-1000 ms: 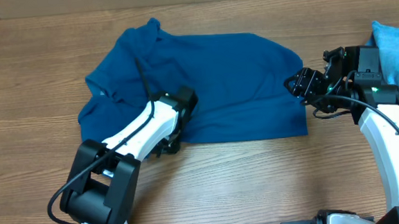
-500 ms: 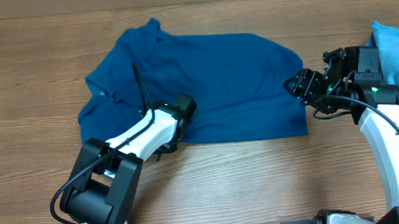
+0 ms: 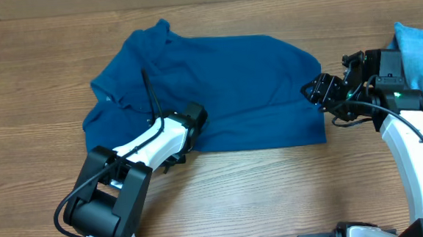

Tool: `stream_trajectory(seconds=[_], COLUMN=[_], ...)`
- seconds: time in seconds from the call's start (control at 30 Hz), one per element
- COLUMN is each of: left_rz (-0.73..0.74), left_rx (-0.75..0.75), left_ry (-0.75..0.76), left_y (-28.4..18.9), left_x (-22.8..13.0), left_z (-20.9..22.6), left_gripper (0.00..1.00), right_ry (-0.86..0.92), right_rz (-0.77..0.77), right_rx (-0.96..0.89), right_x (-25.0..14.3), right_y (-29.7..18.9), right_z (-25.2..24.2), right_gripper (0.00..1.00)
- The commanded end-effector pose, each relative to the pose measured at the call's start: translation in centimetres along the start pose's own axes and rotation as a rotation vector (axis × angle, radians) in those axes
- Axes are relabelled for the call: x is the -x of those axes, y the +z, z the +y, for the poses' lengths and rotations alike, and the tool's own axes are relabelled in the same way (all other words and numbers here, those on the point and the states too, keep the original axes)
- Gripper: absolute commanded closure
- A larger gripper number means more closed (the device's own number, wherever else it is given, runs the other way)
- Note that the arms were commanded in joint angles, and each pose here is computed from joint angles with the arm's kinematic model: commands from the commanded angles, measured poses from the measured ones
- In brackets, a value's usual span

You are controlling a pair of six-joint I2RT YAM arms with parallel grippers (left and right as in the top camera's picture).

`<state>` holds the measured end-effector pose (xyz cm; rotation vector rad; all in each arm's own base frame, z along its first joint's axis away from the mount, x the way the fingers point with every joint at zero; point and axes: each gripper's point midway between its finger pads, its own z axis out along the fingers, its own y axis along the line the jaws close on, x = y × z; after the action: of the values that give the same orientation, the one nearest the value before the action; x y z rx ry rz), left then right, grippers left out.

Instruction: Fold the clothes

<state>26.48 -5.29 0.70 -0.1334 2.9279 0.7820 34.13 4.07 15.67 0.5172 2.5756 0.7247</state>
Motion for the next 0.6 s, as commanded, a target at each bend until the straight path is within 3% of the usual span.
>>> stream_trajectory(seconds=[0.0,0.23,0.57], left_rz=[0.023,0.109,-0.091], left_rx=[0.04,0.092,-0.172], left_ry=[0.016,-0.057,-0.192], left_y=[0.1,-2.8,-9.1], left_x=[-0.6,-2.4,0.5], left_z=[0.9,3.6,4.7], left_gripper=[0.96,0.96,0.96], right_ry=[-0.017,-0.017,-0.022], right_rz=[-0.031,-0.032,-0.04], right_rx=[0.003,0.003,0.007], right_x=[0.8,0.8,1.0], right_y=[-0.7,-0.7,-0.7], right_z=[0.5,0.5,0.6], right_gripper=[0.27,0.27,0.27])
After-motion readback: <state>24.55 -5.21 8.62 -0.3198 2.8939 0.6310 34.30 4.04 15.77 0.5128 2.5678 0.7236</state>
